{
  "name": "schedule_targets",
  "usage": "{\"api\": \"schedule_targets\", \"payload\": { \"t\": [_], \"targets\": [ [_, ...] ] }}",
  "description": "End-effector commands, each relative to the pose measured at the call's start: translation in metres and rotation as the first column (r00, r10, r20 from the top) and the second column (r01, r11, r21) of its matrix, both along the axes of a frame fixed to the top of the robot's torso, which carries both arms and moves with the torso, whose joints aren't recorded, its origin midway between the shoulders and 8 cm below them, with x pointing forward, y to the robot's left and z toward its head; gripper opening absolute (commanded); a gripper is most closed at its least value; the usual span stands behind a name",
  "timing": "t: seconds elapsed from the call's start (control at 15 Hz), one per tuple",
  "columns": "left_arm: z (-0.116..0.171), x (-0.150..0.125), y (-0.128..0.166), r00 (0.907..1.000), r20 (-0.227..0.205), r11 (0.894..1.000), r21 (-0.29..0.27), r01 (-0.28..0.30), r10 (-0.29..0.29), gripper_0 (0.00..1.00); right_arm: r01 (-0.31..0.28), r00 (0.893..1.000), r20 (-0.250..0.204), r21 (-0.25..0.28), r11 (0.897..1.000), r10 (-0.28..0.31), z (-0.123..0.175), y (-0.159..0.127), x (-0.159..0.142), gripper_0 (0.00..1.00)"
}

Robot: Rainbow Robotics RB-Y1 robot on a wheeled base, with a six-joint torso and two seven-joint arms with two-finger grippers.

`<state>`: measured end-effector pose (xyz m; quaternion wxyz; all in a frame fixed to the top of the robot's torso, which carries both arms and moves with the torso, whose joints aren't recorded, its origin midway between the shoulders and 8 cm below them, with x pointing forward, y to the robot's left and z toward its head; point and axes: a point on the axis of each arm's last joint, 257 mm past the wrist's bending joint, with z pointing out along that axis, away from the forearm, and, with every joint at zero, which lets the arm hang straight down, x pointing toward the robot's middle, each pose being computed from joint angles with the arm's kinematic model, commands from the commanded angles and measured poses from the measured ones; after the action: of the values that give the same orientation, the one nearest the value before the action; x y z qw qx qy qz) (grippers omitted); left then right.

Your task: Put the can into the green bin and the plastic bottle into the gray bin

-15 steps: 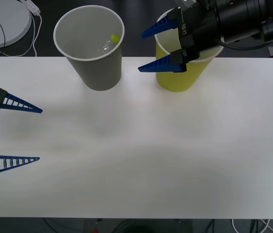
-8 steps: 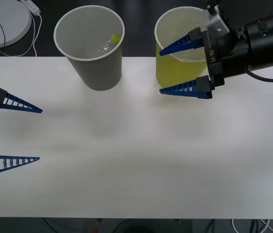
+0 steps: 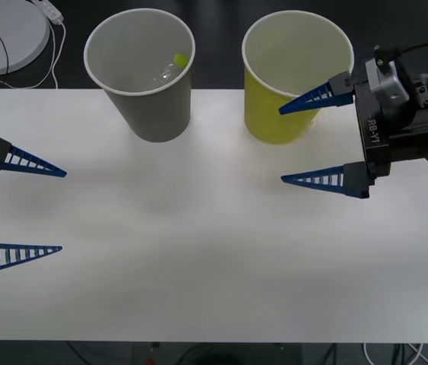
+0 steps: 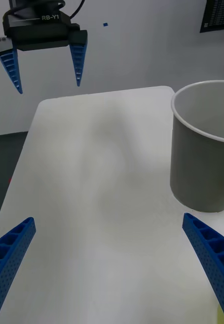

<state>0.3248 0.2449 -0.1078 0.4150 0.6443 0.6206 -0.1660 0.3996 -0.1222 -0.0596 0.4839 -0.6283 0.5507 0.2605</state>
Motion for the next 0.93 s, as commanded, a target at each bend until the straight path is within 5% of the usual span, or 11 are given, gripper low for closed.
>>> {"api": "schedule_targets", "payload": {
  "t": [0.07, 0.47, 0.93],
  "targets": [
    [0.0, 0.0, 0.0, 1.0, 0.0, 1.0, 0.0, 0.0, 0.0, 1.0, -0.014, 1.0, 0.006, -0.013, 1.0, 0.015, -0.006, -0.014, -0.016, 1.0],
    [0.0, 0.0, 0.0, 1.0, 0.0, 1.0, 0.0, 0.0, 0.0, 1.0, -0.007, 1.0, 0.029, -0.049, 0.999, 0.009, -0.021, -0.044, -0.039, 1.0],
    [0.0, 0.0, 0.0, 1.0, 0.0, 1.0, 0.0, 0.0, 0.0, 1.0, 0.03, 0.999, 0.014, -0.021, 0.999, -0.029, -0.044, -0.062, -0.065, 1.0]
  ]
}}
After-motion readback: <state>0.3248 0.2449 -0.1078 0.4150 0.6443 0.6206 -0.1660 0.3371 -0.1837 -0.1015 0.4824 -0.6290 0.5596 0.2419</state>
